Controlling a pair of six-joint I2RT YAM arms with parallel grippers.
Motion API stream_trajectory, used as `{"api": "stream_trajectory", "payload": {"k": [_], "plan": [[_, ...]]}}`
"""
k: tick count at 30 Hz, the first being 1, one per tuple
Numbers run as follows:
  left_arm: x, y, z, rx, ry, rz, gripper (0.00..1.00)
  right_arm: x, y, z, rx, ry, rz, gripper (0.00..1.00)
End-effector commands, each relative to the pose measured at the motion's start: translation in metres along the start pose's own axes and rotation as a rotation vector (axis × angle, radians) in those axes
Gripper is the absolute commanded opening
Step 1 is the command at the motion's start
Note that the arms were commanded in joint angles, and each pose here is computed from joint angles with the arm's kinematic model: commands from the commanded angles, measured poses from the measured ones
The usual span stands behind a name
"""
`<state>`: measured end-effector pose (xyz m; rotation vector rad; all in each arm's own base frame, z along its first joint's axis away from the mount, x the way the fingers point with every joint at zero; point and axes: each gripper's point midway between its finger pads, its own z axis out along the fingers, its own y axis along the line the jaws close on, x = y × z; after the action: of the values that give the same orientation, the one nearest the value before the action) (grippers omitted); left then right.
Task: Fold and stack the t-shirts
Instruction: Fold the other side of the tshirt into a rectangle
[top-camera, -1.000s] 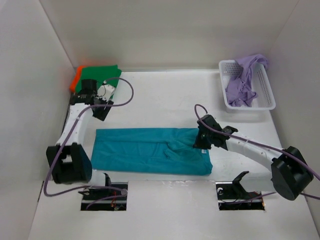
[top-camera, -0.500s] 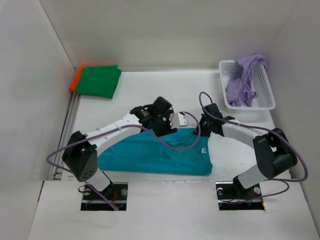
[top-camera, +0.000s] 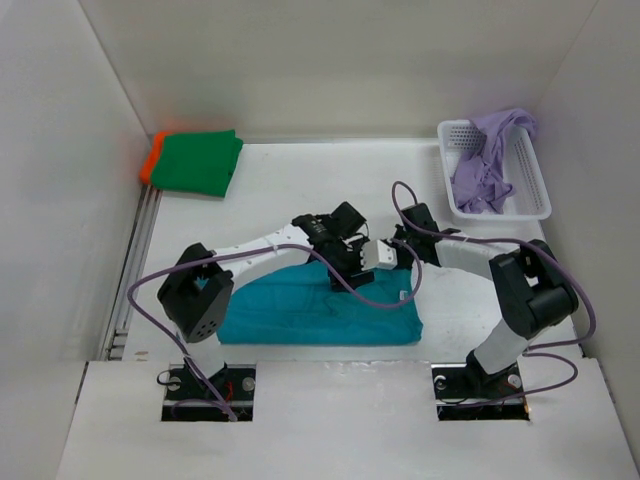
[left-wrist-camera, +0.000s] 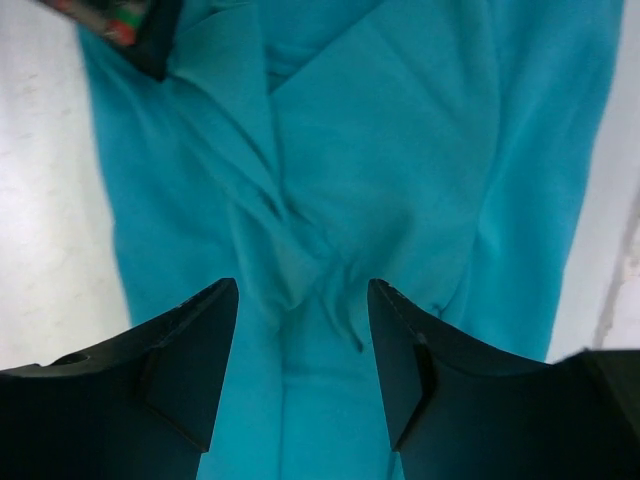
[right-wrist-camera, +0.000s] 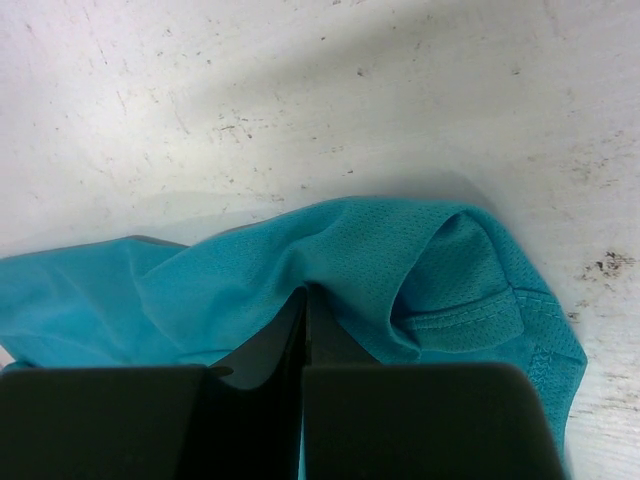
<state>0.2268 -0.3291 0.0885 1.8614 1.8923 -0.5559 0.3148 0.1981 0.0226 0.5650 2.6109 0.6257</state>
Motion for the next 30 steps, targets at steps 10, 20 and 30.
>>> {"api": "stream_trajectory", "payload": {"k": [10,20,30], "plan": [[0.013,0.014,0.025,-0.025,0.051,-0.051,0.40,-0.016,0.021,0.003,-0.065,-0.029,0.007,0.00],[0.023,0.011,0.027,-0.016,0.071,-0.088,0.22,-0.015,0.023,0.002,-0.080,-0.026,0.006,0.00],[0.027,0.015,0.023,-0.012,0.080,-0.104,0.00,-0.012,0.021,-0.004,-0.081,-0.027,0.005,0.00]]}}
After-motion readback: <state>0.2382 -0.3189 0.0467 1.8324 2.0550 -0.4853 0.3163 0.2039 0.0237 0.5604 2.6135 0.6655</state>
